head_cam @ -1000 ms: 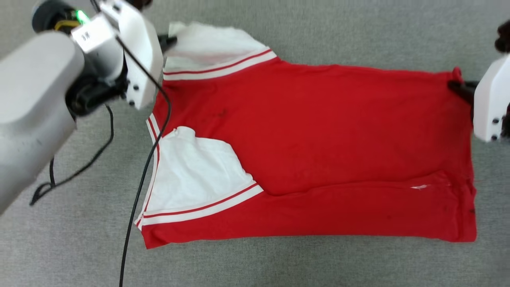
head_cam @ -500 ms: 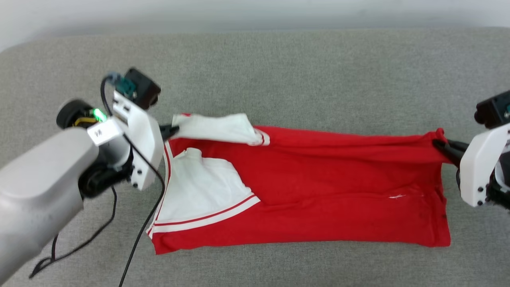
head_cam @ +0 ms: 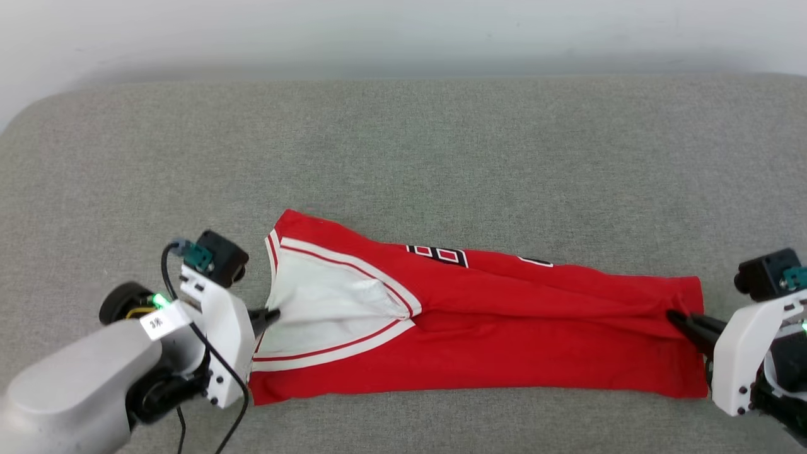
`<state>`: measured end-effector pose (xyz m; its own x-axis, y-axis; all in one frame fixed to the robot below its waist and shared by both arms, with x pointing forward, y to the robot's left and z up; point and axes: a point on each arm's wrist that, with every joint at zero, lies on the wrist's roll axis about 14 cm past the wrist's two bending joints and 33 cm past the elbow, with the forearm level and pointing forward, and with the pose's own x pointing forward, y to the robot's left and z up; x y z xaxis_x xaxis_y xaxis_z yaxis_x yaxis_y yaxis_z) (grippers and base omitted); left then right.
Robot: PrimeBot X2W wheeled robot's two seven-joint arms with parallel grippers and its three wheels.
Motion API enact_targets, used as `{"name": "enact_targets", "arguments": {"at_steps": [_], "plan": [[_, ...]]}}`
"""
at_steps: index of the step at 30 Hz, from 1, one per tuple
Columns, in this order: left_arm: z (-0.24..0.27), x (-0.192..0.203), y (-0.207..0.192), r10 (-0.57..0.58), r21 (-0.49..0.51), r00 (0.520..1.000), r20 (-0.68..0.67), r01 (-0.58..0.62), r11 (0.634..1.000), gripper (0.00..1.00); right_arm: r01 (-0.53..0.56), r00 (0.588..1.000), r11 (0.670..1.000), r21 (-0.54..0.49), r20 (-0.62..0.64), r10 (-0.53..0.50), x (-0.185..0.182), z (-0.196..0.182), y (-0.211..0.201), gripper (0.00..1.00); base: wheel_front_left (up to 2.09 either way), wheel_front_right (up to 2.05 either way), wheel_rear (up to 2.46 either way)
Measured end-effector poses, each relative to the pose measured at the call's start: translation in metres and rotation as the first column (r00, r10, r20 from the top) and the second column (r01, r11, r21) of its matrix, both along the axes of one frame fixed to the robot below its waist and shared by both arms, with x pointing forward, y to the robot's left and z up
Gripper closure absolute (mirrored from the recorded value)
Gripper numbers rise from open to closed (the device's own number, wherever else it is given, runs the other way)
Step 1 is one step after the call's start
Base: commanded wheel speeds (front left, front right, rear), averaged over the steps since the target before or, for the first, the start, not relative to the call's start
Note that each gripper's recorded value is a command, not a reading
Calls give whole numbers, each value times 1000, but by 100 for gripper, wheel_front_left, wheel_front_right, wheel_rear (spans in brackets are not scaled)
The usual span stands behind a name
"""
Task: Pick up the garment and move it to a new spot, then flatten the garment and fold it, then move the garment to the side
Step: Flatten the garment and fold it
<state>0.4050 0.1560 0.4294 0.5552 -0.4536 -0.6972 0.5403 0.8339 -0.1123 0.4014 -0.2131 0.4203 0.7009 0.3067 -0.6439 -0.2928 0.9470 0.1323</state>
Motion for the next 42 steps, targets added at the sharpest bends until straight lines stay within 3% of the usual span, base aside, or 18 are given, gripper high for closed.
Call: {"name": "enact_targets", "arguments": {"at_steps": [9, 10, 11, 12, 13, 19, 26, 35, 42], "plan": [[-35, -17, 3, 36, -1, 995, -96, -36, 999, 100, 37, 996, 999, 22, -85, -35, -19, -36, 2, 100, 0, 0, 0], [-36, -16, 4, 40, -2, 995, -90, -40, 999, 100, 43, 996, 999, 27, -85, -40, -19, -37, 2, 69, 0, 0, 0], [-34, -14, 4, 51, -12, 996, -79, -52, 999, 87, 51, 995, 998, 38, -85, -47, -19, -37, 3, 28, 0, 0, 0], [-33, -12, 4, 62, -22, 996, -67, -64, 998, 43, 53, 996, 998, 41, -80, -50, -19, -36, 3, 0, 0, 0, 0], [-31, -9, 5, 75, -28, 996, -47, -76, 997, 0, 55, 996, 998, 41, -69, -52, -18, -33, 2, 0, 0, 0, 0], [-10, 4, 11, 130, -48, 983, 131, -125, 991, 0, 54, 997, 997, 60, 51, -57, -6, 5, -5, 0, 0, 0, 0], [29, 22, 26, 240, -105, 892, 382, -216, 971, 0, 118, 982, 989, 89, 135, -130, 9, 50, -36, 0, 0, 0, 0], [55, 33, 29, 349, -170, 777, 525, -306, 937, 0, 209, 974, 969, 132, -113, -194, 1, 15, -50, 0, 0, 0, 0], [74, 35, 41, 412, -200, 661, 627, -374, 906, 0, 233, 948, 953, 191, -261, -180, -3, -22, -23, 0, 0, 0, 0]]}}
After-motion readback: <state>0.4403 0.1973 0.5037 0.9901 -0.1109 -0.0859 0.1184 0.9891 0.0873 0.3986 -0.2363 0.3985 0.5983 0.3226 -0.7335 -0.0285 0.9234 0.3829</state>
